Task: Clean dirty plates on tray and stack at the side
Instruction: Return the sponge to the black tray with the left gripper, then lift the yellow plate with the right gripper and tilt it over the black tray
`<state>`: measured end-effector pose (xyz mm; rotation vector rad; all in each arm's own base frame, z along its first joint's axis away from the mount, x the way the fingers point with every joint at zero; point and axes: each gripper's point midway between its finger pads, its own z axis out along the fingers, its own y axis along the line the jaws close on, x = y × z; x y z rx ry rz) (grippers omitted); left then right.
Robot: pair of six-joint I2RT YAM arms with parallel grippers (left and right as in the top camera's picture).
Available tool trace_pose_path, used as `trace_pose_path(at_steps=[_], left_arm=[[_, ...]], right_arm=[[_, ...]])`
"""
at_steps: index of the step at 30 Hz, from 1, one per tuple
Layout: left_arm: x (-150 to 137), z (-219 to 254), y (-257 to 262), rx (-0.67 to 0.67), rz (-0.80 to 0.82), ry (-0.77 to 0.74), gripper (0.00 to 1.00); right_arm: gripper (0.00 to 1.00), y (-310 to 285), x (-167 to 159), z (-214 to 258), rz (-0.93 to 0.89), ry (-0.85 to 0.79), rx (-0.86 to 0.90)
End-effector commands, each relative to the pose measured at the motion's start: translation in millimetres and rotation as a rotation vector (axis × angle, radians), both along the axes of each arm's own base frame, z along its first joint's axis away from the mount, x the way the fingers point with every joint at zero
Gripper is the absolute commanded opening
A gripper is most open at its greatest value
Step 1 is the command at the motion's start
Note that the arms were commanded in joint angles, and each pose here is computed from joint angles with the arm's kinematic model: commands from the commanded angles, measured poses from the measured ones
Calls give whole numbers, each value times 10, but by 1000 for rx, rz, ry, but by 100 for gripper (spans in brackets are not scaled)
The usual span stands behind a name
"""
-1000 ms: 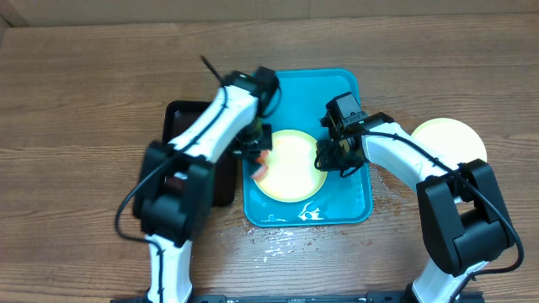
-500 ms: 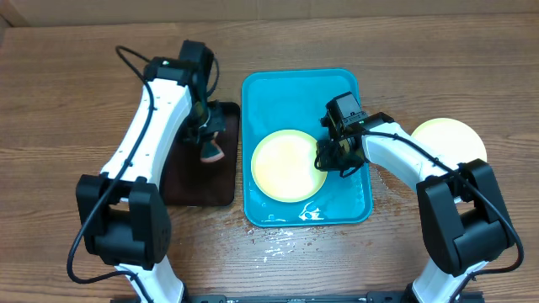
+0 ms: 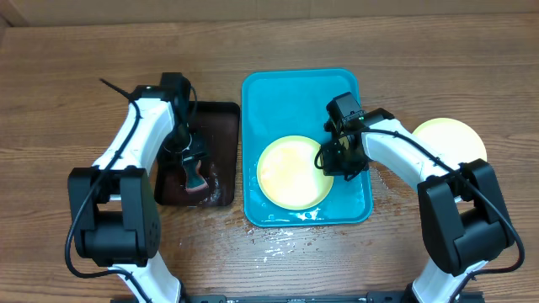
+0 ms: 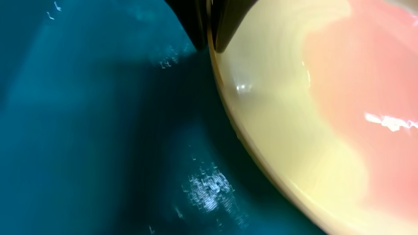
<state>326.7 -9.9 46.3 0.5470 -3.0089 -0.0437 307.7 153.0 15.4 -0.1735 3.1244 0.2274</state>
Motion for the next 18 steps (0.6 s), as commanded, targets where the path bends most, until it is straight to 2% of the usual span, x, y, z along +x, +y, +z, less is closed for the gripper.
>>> trace_pose_path(at_steps=[1, 4, 6, 10, 18], left_arm=[[144, 352, -104, -82, -4, -115, 84], [211, 685, -126, -96, -6, -218, 89], [235, 931, -126, -98, -4, -292, 100], [228, 1478, -123, -103, -1, -450, 100], [27, 2289, -3, -70, 14, -701, 100]], right_arm=[[4, -40, 254, 332, 25, -115, -110], [4, 101, 360, 714, 74, -187, -147], [4, 238, 431, 944, 103, -244, -160], [4, 594, 565, 1306, 164, -397, -173], [4, 1271, 674, 1614, 226, -687, -187]])
